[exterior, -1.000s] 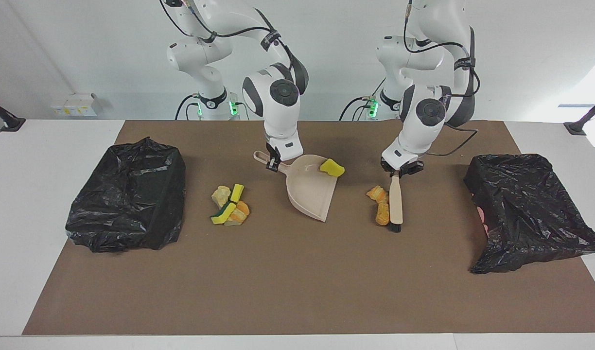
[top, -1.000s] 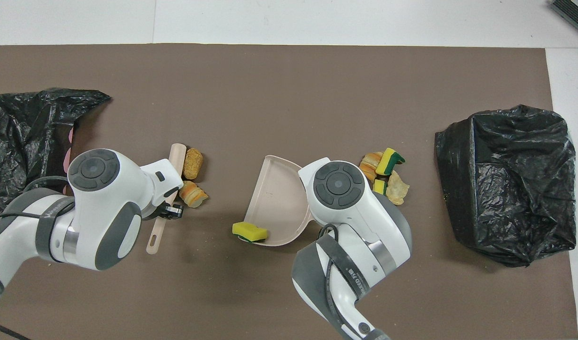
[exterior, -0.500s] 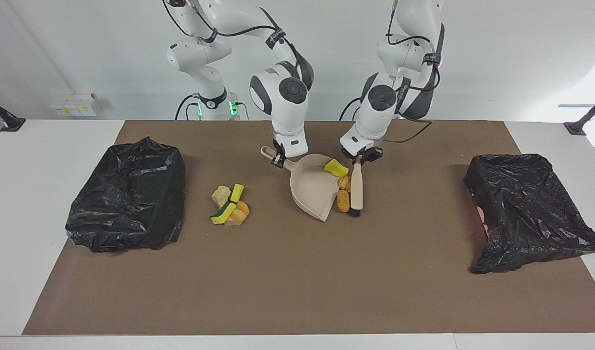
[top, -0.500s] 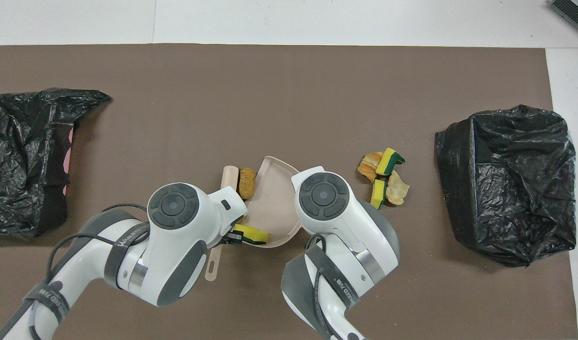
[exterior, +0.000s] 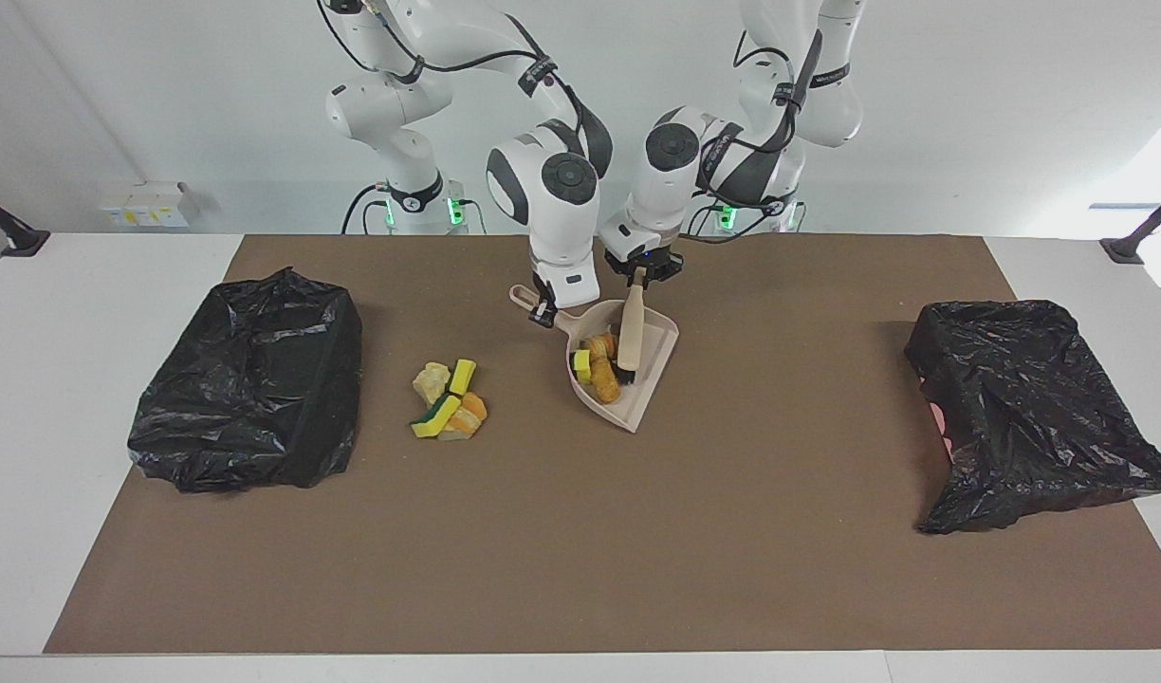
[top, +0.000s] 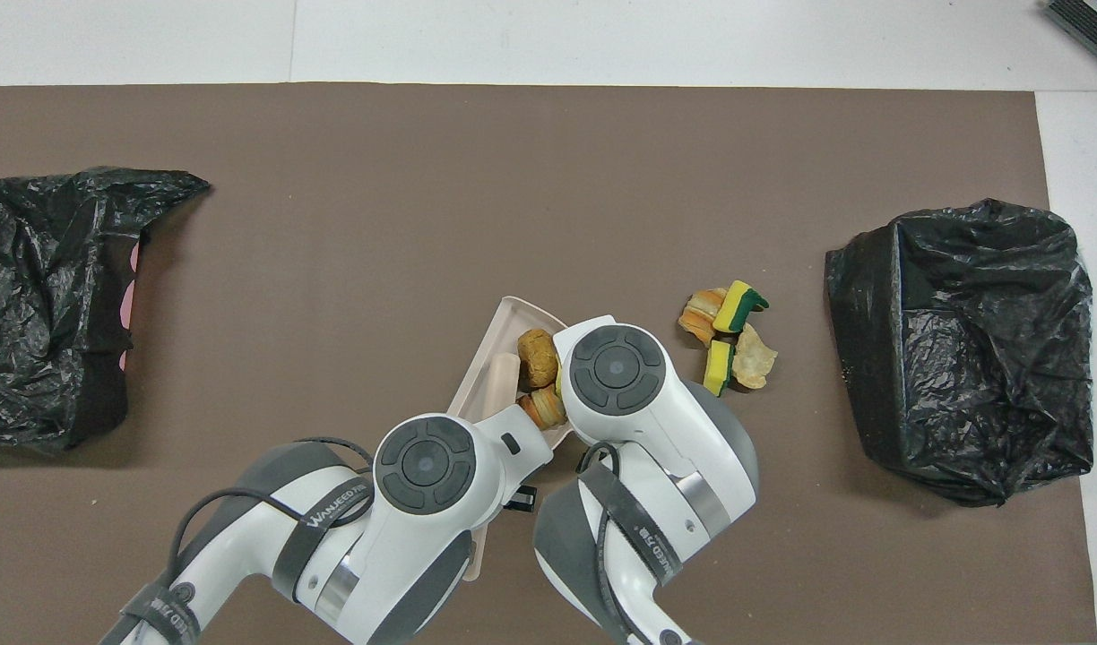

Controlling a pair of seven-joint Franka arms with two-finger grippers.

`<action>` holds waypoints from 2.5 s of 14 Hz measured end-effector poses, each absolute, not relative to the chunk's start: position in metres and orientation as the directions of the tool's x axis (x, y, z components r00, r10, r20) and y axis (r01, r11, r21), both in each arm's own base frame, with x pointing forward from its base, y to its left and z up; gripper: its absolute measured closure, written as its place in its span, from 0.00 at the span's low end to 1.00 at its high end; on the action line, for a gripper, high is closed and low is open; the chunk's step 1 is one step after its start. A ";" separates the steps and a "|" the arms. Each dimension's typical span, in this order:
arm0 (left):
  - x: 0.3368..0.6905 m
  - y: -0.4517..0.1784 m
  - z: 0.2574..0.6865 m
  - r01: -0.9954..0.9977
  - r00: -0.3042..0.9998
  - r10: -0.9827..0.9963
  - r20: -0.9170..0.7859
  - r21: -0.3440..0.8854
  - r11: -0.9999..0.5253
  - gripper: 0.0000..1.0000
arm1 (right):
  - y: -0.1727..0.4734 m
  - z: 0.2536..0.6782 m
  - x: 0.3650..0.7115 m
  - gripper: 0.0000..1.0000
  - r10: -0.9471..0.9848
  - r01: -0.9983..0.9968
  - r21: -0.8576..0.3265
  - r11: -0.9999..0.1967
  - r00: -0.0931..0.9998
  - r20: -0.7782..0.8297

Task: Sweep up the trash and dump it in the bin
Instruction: 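Sweep the bread and sponge into the dustpan with the left gripper, then carry the dustpan to the black bag with the right gripper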

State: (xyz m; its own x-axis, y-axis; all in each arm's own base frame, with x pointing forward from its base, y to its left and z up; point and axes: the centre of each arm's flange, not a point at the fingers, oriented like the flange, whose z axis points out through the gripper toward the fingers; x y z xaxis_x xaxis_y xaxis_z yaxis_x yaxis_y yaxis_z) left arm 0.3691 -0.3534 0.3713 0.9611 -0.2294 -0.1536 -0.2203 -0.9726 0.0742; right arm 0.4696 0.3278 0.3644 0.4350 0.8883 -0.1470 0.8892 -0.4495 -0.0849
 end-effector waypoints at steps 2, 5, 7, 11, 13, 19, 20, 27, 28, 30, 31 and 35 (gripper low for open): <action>0.386 -0.338 0.375 -0.179 0.970 -0.189 -0.150 0.077 -0.981 0.74 | 0.328 0.364 0.470 0.67 0.888 0.889 -0.086 -0.450 0.435 -0.147; 0.424 -0.296 0.384 -0.132 0.981 -0.139 -0.135 0.057 -0.990 0.74 | 0.328 0.364 0.470 0.67 0.888 0.889 -0.086 -0.450 0.436 -0.147; 0.444 -0.269 0.389 -0.099 0.987 -0.105 -0.125 0.048 -0.994 0.74 | 0.325 0.366 0.472 0.67 0.886 0.886 -0.084 -0.455 0.441 -0.144; 0.459 -0.242 0.390 -0.078 0.990 -0.081 -0.117 0.031 -0.996 0.74 | 0.293 0.399 0.490 0.67 0.857 0.857 -0.065 -0.511 0.502 -0.112; 0.458 -0.243 0.389 -0.081 0.989 -0.084 -0.123 0.028 -0.996 0.74 | 0.253 0.438 0.496 0.67 0.824 0.824 -0.061 -0.564 0.556 -0.106; 0.411 -0.293 0.390 -0.038 0.988 -0.037 -0.149 -0.007 -0.999 0.74 | 0.082 0.551 0.485 0.67 0.798 0.796 -0.069 -0.602 0.597 -0.076; 0.394 -0.309 0.391 -0.034 0.989 -0.032 -0.148 -0.013 -0.999 0.74 | 0.039 0.563 0.478 0.67 0.807 0.803 -0.082 -0.591 0.586 -0.073; 0.297 -0.383 0.369 0.028 0.993 0.031 -0.110 -0.030 -0.999 0.74 | -0.196 0.565 0.445 0.67 0.846 0.870 -0.015 -0.493 0.476 -0.239; 0.293 -0.386 0.363 0.036 0.994 0.039 -0.102 -0.024 -0.999 0.74 | -0.202 0.560 0.448 0.67 0.841 0.877 -0.007 -0.480 0.459 -0.286; 0.295 -0.383 0.357 0.047 0.994 0.049 -0.101 -0.023 -0.999 0.74 | -0.204 0.548 0.460 0.67 0.836 0.901 0.015 -0.433 0.408 -0.369; 0.296 -0.381 0.355 0.047 0.993 0.049 -0.103 -0.026 -0.999 0.74 | -0.203 0.543 0.466 0.67 0.832 0.915 0.024 -0.402 0.376 -0.408; 0.306 -0.370 0.353 0.042 0.993 0.044 -0.106 -0.023 -0.999 0.44 | -0.196 0.541 0.476 0.67 0.828 0.965 0.015 -0.264 0.234 -0.510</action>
State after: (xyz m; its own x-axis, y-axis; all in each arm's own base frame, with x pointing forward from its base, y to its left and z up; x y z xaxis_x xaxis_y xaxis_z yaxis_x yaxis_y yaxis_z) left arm 0.3064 -0.3705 0.3530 0.9934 0.0437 -0.1065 0.0416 -0.9989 -0.0225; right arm 0.4761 -0.1964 0.5410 0.2340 0.8277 -0.5101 0.9645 -0.2636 0.0149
